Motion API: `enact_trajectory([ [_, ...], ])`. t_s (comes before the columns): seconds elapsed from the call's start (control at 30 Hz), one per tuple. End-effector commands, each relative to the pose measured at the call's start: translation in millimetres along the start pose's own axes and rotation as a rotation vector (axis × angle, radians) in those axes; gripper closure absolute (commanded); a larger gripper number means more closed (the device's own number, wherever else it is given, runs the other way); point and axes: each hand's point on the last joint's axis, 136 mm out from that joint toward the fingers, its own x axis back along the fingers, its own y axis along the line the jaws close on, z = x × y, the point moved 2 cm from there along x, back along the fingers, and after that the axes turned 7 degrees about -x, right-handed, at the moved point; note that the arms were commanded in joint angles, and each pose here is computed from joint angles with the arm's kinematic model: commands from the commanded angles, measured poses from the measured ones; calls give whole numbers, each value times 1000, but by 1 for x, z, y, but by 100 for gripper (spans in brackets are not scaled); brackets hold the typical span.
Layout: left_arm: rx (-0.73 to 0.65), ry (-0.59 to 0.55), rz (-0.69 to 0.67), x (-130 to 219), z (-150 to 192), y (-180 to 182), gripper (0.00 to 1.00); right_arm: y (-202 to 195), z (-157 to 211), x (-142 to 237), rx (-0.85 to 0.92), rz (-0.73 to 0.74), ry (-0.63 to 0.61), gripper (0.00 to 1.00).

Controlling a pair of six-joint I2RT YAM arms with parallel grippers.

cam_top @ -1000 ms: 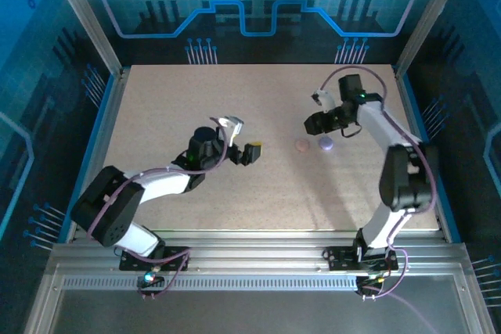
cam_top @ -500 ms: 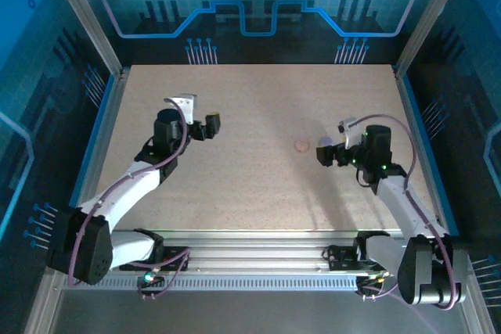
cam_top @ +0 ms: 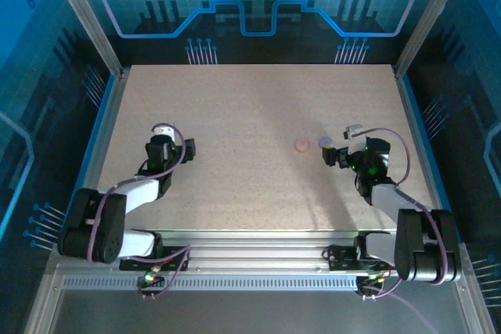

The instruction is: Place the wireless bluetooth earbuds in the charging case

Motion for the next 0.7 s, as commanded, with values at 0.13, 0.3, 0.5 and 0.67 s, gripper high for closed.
enact_trajectory([
  [0.13, -40, -263, 17, -9, -21, -4, 1, -5, -23, -2, 33, 4, -91, 0],
  [0.3, 6, -216, -32, -14, -22, 7, 1, -7, -22, -5, 25, 18, -78, 0],
  [0.5, 39, -185, -24, -20, -22, 13, 1, 7, -29, -9, -4, -27, -121, 0],
  [0.67, 34, -184, -21, -20, -21, 12, 1, 7, -15, -33, 5, -14, -104, 0],
])
